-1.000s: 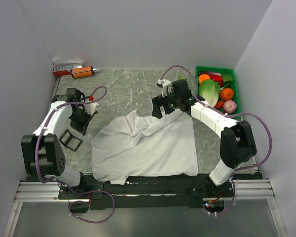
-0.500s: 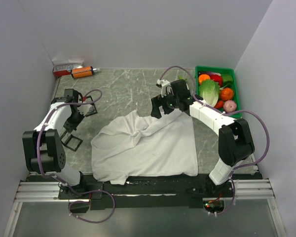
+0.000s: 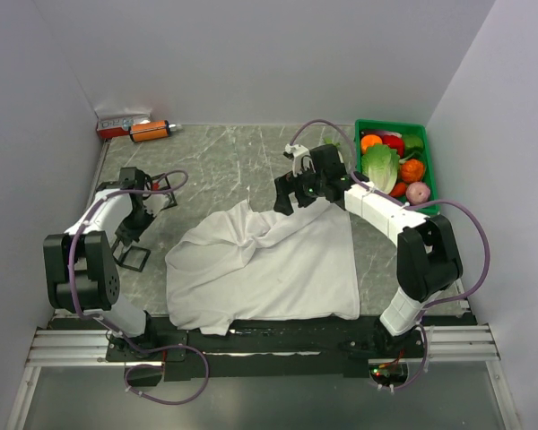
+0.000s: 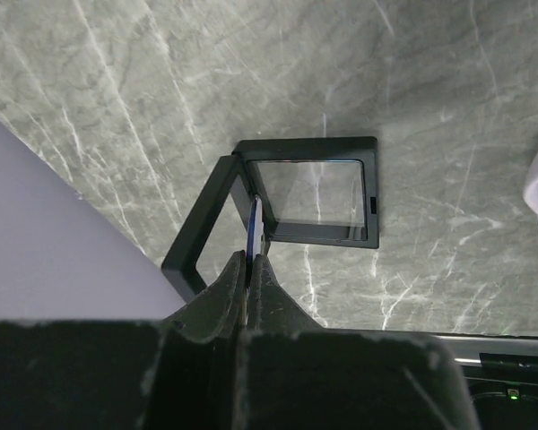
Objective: Remove the brooch from the garment
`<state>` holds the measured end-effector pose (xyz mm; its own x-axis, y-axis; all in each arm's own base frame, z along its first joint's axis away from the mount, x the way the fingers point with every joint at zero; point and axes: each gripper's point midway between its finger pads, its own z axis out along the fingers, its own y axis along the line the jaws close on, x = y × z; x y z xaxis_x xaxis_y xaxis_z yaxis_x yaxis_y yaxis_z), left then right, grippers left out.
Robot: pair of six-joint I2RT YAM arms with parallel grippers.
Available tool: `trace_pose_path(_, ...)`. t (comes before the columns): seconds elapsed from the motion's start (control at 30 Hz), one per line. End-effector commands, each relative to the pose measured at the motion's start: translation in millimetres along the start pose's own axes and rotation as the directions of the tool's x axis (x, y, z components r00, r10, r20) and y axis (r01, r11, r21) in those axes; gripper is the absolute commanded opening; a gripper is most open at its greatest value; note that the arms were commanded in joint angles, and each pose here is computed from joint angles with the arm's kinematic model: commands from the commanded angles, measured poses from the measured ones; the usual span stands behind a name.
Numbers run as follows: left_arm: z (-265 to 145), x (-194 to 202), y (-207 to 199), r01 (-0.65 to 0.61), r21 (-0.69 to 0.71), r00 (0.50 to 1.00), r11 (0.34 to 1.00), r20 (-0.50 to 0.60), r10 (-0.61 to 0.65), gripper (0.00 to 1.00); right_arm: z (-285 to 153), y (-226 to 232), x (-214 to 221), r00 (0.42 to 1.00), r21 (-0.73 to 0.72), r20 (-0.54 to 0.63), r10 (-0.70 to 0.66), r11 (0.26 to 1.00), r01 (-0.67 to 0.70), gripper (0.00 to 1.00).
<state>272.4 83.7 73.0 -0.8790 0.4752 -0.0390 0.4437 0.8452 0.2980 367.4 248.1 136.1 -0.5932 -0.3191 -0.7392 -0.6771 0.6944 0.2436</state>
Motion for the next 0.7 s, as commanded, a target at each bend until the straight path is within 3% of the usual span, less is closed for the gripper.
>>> trace_pose_path(0.0, 2.0, 5.0, -2.6, -0.011, 0.0, 1.0, 1.0, -0.014, 0.011, 0.01, 0.6, 3.4, -17.2, 0.999, -0.014, 0.045, -0.026, 1.0, 0.027, 1.0)
trace_pose_path(0.67, 20.9, 8.2, -3.2, -0.055, -0.035, 0.997, 0.998, -0.053, 0.053, 0.01, 6.1, 3.3, -14.8, 0.999, -0.022, 0.032, -0.026, 0.999, 0.026, 1.0)
